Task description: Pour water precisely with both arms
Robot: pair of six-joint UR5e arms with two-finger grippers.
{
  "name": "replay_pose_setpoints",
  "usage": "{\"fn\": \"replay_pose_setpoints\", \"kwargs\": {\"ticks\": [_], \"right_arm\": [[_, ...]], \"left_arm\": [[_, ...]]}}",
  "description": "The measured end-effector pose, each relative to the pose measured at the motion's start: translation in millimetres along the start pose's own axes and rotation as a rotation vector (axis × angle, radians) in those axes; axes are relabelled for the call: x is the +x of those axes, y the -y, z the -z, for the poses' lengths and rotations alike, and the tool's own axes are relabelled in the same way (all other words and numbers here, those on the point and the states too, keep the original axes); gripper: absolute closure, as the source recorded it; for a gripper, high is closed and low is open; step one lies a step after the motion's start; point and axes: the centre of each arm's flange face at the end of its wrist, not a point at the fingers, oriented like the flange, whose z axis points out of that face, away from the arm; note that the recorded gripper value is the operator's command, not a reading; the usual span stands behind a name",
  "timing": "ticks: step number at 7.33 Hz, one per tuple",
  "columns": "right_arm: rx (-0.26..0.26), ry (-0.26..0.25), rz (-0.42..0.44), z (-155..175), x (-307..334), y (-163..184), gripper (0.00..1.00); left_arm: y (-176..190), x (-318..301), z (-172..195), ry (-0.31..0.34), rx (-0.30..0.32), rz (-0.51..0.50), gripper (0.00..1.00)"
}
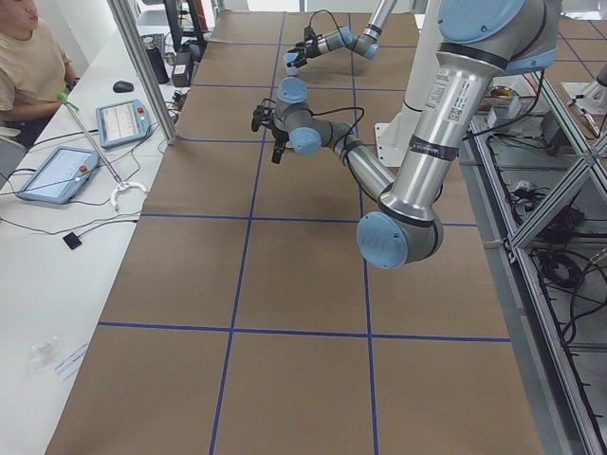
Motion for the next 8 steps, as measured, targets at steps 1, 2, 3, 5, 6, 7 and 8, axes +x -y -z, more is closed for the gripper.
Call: {"fn": "replay_pose_setpoints", "kwargs": {"ticks": [1,2,3,5,6,7,8], "right_arm": [[0.008,0.01,-0.009,2.2,3.3,2.0,0.0],[0.012,0.017,-0.013,4.0,5.1,5.3,0.0],[0.009,0.024,-0.017,3.9,7.8,13.8,0.0],[-0.07,0.059,-0.027,-12.6,29.4,49.3,0.0],[-0.157,0.098,-0.032,-25.7,52.9,72.7,0.0],[-0.266,0.149,-0.023,-35.7,88.4,101.0,0.0],[-0.374,0.191,-0.016,-41.5,124.5,130.6,0.0]], "left_arm": [[-0.4,1.9,-0.5,-0.002,-0.001,0.003,0.0],[-1.4,4.3,-1.3,-0.004,-0.003,0.006,0.0],[-2.7,8.8,-2.3,-0.01,-0.005,0.012,0.0],[-7.6,20.8,-9.3,-0.015,-0.019,0.062,0.0],[-6.3,36.0,-14.1,0.006,-0.025,0.126,0.0],[-8.2,67.5,-22.7,0.05,-0.024,0.195,0.0],[-14.1,98.0,-33.8,0.094,-0.02,0.232,0.0]]}}
